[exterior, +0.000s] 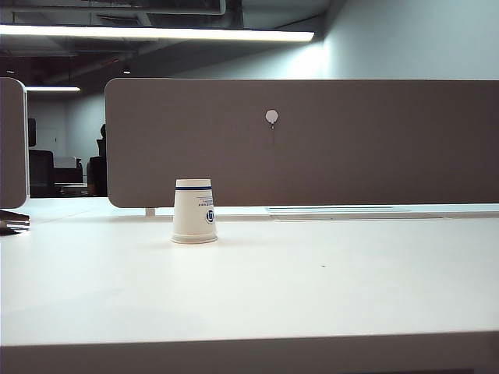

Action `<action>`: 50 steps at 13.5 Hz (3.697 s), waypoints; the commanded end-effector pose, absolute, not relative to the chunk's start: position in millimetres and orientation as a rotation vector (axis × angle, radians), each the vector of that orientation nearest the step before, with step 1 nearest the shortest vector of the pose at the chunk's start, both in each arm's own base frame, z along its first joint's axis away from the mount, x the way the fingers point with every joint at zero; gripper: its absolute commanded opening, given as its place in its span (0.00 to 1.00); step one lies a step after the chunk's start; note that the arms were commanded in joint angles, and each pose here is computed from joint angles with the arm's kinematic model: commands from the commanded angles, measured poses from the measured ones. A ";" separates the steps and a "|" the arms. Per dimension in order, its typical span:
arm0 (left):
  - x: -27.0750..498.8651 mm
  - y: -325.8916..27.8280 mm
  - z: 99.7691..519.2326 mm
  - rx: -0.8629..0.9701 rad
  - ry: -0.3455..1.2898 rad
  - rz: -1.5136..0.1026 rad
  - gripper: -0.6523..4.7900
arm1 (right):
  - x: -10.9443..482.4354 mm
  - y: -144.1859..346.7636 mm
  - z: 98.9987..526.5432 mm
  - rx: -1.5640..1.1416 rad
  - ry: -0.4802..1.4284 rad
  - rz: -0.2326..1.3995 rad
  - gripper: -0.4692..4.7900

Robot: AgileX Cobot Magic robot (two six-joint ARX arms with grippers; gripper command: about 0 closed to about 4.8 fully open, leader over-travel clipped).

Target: Carefully pick up the cup on the right and stack it on top of the cup on the left.

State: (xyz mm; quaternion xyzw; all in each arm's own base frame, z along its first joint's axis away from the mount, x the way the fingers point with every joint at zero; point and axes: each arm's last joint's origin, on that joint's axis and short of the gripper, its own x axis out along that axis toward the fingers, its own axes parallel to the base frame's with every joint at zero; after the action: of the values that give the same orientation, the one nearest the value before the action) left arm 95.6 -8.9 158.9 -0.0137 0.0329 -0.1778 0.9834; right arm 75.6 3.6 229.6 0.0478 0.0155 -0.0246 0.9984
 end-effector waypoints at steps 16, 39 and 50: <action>95.5 -9.4 160.7 -0.021 0.051 -0.371 0.11 | 82.8 7.0 199.5 0.114 0.068 0.036 0.25; 95.5 -9.4 160.7 -0.021 0.050 -0.373 0.11 | 91.2 10.9 164.0 0.015 0.168 0.137 0.09; 95.5 -9.4 160.7 -0.021 0.050 -0.373 0.11 | 92.8 11.1 155.5 0.014 0.189 0.136 0.09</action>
State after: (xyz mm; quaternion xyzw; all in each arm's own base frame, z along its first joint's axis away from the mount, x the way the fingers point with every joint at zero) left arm 95.6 -9.2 158.9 -0.0139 0.0327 -0.1816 0.9827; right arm 92.6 11.0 153.2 0.0083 0.1044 0.0667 0.9923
